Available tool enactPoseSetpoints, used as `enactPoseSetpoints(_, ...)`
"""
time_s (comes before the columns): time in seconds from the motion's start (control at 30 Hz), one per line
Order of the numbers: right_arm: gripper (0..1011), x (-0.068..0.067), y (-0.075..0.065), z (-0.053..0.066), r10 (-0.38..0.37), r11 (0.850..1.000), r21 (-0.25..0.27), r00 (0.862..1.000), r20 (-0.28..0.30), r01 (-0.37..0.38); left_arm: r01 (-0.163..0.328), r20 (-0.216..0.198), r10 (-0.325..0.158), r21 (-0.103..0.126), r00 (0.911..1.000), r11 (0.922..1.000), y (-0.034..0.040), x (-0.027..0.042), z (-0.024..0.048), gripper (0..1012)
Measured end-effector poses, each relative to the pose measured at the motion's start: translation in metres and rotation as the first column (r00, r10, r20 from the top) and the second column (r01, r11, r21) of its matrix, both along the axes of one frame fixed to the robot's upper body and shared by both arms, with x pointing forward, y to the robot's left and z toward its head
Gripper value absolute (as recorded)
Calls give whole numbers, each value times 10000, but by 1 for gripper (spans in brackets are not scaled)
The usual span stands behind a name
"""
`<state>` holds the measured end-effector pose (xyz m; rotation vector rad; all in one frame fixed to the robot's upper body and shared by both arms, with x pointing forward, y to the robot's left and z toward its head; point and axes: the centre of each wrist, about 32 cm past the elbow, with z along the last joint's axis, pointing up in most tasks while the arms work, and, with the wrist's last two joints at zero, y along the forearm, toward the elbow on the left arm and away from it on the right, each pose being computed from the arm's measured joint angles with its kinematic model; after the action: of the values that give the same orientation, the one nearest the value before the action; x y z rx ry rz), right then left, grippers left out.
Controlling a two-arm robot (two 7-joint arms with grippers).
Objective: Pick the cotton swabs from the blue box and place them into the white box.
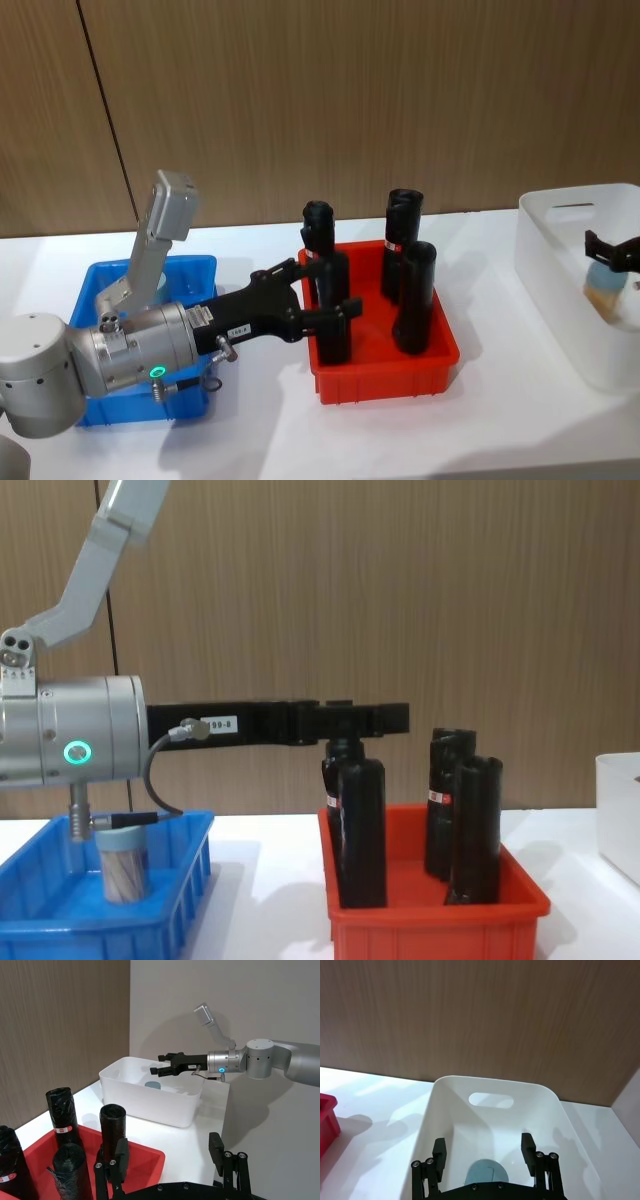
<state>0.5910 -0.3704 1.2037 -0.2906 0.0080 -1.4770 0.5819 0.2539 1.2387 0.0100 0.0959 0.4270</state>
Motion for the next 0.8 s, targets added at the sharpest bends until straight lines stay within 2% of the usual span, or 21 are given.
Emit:
enactPoseSetpoints(0.13, 1002, 16, -14, -3, -76, 10000, -18, 10000, 11, 76, -1, 1, 1, 0, 10000, 10000, 0, 0, 0, 1004)
enactPoseSetpoints(0.47, 1001, 19, -17, -9, -116, 9999, -25, 9999, 31, 116, -33, 1, 33, 12, 10000, 10000, -2, -3, -3, 1004)
enactPoseSetpoints(0.63, 1001, -32, 51, -36, 33, 10000, -35, 9999, 138, -33, -296, 94, 295, 133, 9995, 9995, -22, -32, -18, 1004)
enactPoseSetpoints(0.8, 1001, -113, 157, -72, 263, 9997, -8, 9992, 306, -263, -797, 286, 787, 358, 9965, 9962, -59, -87, -47, 1004)
